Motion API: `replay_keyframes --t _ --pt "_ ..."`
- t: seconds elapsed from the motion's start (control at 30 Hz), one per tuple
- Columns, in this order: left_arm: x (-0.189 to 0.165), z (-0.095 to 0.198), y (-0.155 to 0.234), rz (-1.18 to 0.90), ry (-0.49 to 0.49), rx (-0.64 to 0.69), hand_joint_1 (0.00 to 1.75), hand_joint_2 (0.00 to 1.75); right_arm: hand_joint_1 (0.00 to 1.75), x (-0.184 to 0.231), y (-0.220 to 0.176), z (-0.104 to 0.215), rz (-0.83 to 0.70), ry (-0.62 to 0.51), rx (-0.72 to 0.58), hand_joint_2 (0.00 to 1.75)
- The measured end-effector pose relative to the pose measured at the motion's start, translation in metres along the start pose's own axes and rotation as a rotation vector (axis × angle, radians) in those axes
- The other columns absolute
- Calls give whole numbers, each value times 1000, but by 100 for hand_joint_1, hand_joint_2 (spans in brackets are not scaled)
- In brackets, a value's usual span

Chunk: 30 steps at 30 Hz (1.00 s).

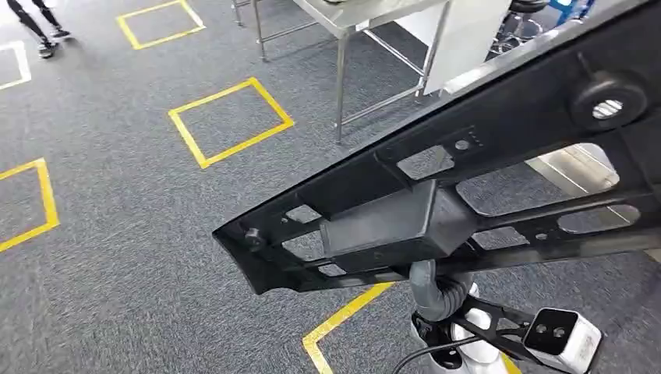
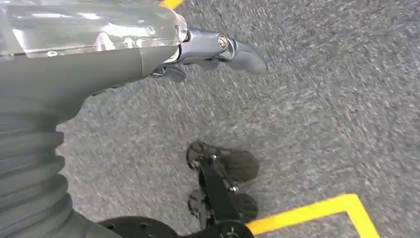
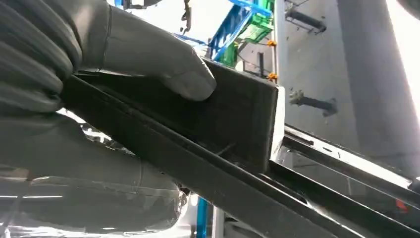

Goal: Take the parts from the cabinet and place them on the table.

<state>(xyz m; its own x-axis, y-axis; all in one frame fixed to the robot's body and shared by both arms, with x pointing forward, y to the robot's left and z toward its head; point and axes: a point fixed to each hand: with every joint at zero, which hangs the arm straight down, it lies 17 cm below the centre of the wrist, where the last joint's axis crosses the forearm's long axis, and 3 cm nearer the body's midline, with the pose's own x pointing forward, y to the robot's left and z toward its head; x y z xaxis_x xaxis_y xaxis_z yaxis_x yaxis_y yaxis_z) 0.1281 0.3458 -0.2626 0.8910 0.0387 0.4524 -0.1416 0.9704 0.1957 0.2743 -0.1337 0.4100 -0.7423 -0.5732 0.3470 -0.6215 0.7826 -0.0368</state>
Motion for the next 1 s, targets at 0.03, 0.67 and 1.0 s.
replay_keyframes --t 0.03,0.67,1.0 --pt "1 0 0 0 -2 0 0 175 175 -1 0 0 -3 4 -1 175" --pt "13 -3 -4 69 -3 12 0 175 175 -55 57 -27 -223 109 160 175" --pt "5 0 -6 70 4 3 0 175 175 -68 79 -39 -266 121 191 175"
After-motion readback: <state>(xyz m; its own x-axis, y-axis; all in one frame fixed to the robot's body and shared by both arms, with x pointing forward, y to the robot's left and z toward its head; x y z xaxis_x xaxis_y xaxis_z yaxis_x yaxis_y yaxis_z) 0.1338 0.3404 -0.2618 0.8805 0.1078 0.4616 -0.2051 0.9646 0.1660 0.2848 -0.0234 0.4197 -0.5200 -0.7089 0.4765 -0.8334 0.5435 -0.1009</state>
